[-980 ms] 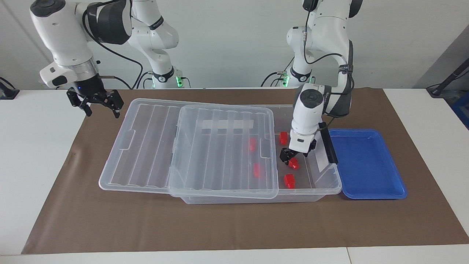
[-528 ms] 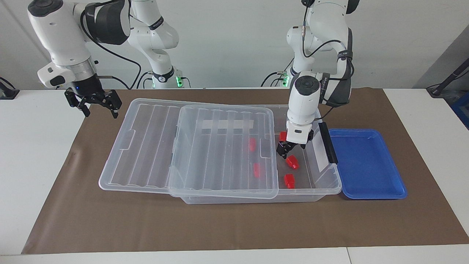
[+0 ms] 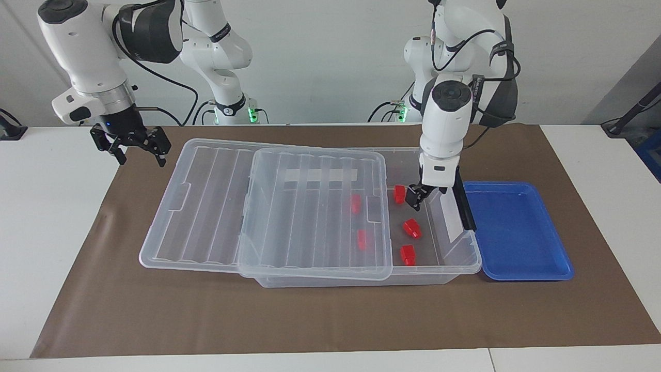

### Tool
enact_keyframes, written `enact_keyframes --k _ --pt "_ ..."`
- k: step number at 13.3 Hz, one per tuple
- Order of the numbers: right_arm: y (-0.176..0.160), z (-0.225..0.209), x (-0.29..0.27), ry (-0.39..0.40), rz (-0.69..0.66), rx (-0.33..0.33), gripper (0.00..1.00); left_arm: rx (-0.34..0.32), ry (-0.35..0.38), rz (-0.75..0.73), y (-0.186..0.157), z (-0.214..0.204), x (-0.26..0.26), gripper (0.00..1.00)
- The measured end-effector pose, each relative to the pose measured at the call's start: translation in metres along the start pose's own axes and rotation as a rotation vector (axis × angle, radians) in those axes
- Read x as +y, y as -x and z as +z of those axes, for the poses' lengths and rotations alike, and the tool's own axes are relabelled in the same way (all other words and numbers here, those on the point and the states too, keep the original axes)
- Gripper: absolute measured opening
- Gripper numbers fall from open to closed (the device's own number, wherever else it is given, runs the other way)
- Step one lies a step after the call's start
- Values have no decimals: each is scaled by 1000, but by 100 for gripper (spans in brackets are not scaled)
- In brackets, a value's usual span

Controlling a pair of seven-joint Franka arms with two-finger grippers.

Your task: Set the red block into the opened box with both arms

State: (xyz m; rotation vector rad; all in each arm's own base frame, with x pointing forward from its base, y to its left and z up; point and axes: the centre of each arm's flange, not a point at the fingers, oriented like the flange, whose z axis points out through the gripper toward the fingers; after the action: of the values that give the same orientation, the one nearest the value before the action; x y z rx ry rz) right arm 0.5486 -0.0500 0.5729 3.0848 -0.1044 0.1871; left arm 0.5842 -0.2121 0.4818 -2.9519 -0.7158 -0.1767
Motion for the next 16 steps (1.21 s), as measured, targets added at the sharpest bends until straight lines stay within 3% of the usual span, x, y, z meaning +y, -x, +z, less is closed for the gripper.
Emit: enact_keyframes --k 4,6,10,11,13,16 --pt "-1 2 8 2 -4 11 100 23 -3 10 -26 -33 -29 100" --pt "-4 8 19 5 -26 17 100 27 -12 144 -50 -40 -57 100" --pt "-13 32 53 17 -73 29 89 21 -34 369 -100 -46 -135 100" --pt "-16 40 62 21 -87 32 79 13 -40 391 -104 -48 -148 100" --pt "-21 56 74 25 -101 31 52 -14 -45 407 -106 -65 -177 100" --pt "-29 71 75 27 -104 40 15 -54 -16 400 -90 -101 -205 100"
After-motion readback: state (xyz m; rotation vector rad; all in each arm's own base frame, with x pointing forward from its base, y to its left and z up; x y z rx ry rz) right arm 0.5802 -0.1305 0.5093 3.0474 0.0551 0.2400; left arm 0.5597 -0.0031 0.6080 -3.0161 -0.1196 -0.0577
